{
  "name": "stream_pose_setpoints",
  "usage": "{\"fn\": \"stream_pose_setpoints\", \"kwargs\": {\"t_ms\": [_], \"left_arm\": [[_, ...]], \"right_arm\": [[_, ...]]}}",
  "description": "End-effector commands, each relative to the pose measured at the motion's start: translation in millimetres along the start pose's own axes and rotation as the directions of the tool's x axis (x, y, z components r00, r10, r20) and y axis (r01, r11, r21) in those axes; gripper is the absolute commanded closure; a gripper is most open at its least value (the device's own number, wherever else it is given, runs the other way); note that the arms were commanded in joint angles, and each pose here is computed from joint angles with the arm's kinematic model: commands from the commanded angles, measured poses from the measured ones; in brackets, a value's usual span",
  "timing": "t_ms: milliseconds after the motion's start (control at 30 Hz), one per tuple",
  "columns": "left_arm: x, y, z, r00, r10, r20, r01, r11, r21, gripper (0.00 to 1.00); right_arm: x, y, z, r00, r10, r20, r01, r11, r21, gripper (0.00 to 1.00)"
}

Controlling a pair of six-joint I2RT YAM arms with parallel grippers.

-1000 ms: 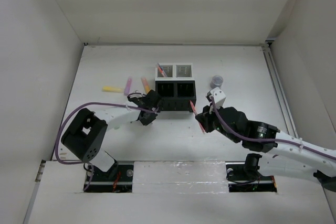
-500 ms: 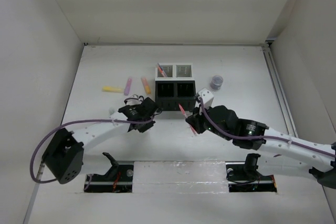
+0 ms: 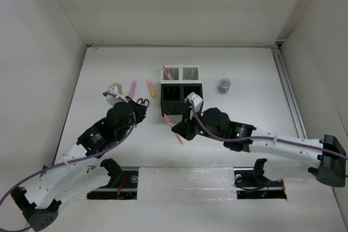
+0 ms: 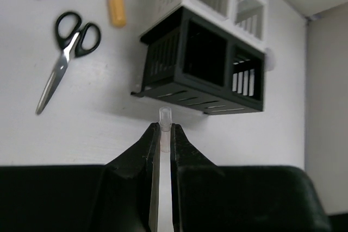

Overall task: Sort the stationery into containers
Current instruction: Cap the pen

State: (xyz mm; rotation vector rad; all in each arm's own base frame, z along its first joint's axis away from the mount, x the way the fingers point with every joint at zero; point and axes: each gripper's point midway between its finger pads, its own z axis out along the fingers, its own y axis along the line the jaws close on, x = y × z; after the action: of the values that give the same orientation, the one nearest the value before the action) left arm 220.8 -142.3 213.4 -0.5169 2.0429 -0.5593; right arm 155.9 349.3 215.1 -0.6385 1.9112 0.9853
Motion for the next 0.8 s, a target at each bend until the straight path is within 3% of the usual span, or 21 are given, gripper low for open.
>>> {"fn": "stream_pose_setpoints", "kwargs": {"t_ms": [0, 133, 400, 533, 767], "left_arm": [[-47, -37, -25, 0.987, 0.006, 0.159, -0.036, 0.981, 0.191, 1.0], [-63, -34, -39, 0.976, -0.031, 0.214, -0.012, 0.98, 0.198, 1.0], [-65, -53, -64, 0.979, -0.001, 0.203, -0.07, 0.937, 0.342, 1.0], [-61, -61, -73, 0.981, 0.009, 0.195, -0.091, 0.905, 0.415, 1.0], [-57, -62, -71, 0.983, 0.028, 0.184, -0.104, 0.902, 0.42, 1.0]], "right_arm": [[-36, 30, 10, 0.989, 0.099, 0.108, -0.086, 0.989, -0.123, 1.0], [-37, 42, 17, 0.986, 0.133, 0.102, -0.113, 0.976, -0.186, 1.0], [-37, 81, 28, 0.986, 0.142, 0.088, -0.095, 0.911, -0.402, 1.0], [-43, 84, 32, 0.983, 0.152, 0.099, -0.099, 0.906, -0.411, 1.0], [-55, 76, 32, 0.975, 0.159, 0.155, -0.094, 0.927, -0.362, 1.0]]}}
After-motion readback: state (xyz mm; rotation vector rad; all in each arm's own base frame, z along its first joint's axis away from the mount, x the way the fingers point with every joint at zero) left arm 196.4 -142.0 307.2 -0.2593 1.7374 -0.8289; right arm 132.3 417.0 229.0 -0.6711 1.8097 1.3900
